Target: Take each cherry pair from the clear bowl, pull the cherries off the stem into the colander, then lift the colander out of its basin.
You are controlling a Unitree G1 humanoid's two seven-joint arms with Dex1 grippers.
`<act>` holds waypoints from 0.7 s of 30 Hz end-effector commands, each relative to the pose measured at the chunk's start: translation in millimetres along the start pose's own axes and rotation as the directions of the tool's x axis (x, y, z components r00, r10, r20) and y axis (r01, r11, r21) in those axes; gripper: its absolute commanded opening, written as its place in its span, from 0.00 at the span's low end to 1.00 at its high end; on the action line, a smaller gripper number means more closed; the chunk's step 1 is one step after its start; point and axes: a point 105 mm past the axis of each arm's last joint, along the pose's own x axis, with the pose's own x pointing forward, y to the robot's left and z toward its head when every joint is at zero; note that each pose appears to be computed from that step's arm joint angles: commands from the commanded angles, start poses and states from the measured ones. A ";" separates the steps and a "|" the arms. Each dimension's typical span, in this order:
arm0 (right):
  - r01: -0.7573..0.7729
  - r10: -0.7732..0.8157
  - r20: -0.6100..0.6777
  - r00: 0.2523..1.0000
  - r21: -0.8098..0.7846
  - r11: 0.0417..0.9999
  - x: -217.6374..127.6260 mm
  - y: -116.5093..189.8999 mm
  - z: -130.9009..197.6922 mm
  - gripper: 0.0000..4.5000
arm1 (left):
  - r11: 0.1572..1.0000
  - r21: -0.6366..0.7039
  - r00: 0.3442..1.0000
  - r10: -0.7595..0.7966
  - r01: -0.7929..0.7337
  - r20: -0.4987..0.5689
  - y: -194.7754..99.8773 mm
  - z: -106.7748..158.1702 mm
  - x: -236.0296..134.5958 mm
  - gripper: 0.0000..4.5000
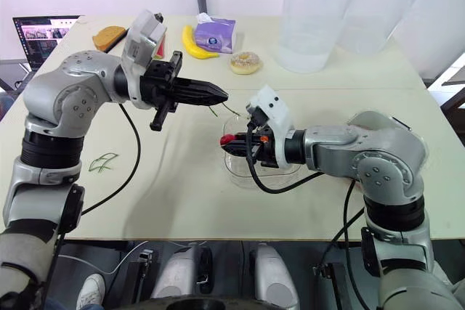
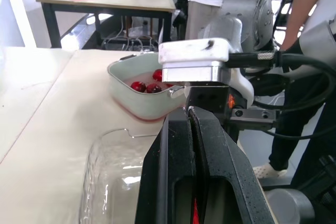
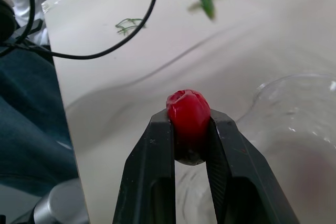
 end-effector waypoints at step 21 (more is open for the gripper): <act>0.759 -0.755 -0.080 0.651 0.074 0.647 -184.9 -88.9 -57.8 0.50 | 1.000 0.011 0.999 0.004 -0.004 0.032 -5.5 5.7 -0.2 0.00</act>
